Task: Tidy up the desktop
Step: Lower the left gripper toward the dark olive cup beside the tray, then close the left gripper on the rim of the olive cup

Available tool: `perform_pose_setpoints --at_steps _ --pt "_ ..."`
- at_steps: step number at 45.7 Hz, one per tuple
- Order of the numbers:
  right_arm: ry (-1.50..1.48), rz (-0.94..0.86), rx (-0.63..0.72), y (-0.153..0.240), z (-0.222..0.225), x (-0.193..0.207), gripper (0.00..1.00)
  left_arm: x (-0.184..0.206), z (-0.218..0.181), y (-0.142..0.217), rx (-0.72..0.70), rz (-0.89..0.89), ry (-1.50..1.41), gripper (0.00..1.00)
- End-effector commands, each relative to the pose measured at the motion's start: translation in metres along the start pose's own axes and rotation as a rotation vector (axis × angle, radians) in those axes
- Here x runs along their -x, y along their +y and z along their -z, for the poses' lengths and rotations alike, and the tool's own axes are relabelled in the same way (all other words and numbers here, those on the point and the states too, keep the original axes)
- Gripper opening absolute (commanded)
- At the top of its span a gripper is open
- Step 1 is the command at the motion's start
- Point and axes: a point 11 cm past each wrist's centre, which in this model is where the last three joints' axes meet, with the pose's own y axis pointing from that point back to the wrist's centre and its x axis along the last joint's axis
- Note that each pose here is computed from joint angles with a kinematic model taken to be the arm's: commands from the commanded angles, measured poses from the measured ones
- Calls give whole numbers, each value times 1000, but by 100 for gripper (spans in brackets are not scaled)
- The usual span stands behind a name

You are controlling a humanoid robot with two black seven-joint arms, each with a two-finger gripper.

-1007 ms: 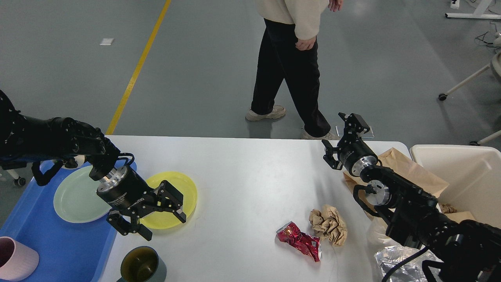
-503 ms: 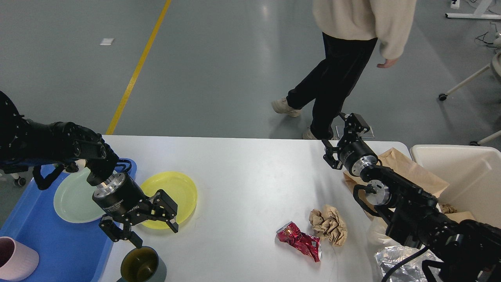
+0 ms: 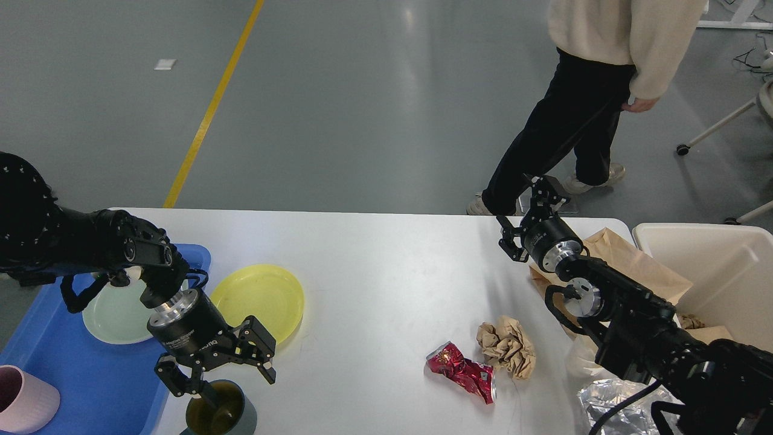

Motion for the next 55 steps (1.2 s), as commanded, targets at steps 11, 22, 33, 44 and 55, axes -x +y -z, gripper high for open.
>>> perform_pose_setpoints --at_steps 11,22,33,44,55 --pt "0 1 -1 0 1 0 100 -5 4 -4 -4 -8 2 96" --pt "-1 0 -1 0 0 0 100 -4 6 -5 -6 -4 5 96" --pt "-1 -1 -1 0 0 0 100 -4 8 -7 -19 -2 7 96" --pt "0 0 0 0 0 0 100 -13 13 -12 -21 -83 -12 96" --pt "-1 0 -1 0 0 0 100 -15 12 -12 -23 -104 -18 95"
